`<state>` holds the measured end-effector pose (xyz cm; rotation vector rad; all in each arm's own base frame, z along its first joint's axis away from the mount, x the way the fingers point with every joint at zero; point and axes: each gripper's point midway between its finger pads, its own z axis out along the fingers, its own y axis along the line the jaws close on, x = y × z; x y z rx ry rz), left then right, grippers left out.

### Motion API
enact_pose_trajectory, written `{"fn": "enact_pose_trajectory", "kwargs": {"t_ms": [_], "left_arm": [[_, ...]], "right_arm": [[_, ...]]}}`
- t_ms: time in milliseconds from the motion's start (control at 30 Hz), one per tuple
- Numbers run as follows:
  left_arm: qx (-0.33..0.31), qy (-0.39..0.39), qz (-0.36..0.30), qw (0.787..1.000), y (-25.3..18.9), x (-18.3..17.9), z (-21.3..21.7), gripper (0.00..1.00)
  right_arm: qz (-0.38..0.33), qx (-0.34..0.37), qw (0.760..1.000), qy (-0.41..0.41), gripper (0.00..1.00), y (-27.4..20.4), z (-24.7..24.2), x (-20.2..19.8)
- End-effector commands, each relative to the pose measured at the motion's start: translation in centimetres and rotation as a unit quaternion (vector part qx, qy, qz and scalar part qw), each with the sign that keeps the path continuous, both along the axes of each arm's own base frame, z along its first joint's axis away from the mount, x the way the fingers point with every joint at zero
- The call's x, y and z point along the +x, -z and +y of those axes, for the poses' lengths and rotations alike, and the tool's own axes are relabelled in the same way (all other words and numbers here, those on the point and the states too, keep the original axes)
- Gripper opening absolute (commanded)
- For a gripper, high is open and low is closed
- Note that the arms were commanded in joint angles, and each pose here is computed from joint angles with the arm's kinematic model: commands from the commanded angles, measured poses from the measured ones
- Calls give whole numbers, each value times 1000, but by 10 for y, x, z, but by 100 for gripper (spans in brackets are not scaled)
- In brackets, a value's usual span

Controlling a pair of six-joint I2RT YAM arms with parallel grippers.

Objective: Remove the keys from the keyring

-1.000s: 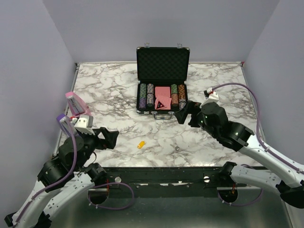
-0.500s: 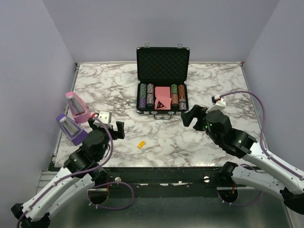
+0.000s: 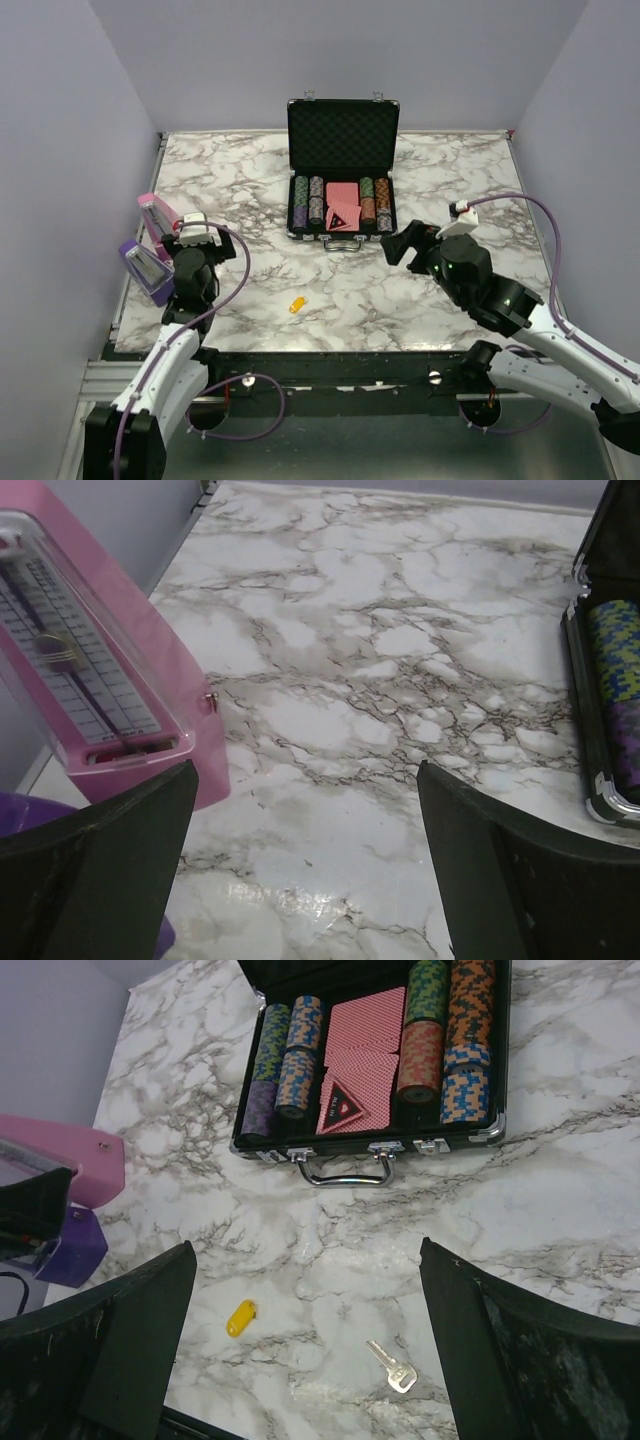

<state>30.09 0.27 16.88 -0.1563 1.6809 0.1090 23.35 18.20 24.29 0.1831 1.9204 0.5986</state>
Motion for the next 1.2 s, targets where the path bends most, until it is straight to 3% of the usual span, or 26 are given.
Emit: {"fn": "enact_pose_trajectory", "kwargs": {"t_ms": [0,100,433,533,667,800,933,1167], "left_arm": [[-3,32,-97,995,-16,22,-4,99],[-1,18,-83,996,4,30,6,99],[19,55,-96,994,7,55,-2,99],[54,103,-96,989,12,63,-16,90],[46,103,-81,990,16,65,-16,99],[27,66,-76,995,16,68,-5,99],[22,49,-78,995,16,68,1,99],[9,10,-86,996,15,64,13,99]], "right_arm": [[-10,5,1000,-5,100,-1,3,2],[-13,10,1000,-11,100,-3,5,1],[-25,7,1000,0,100,-1,-3,1],[-30,1,999,15,100,-1,-8,4],[-28,-8,999,44,100,8,-15,10],[-17,-13,998,60,100,15,-12,18],[-14,-64,996,53,100,25,-10,24],[-94,-149,963,203,100,24,-57,56]]}}
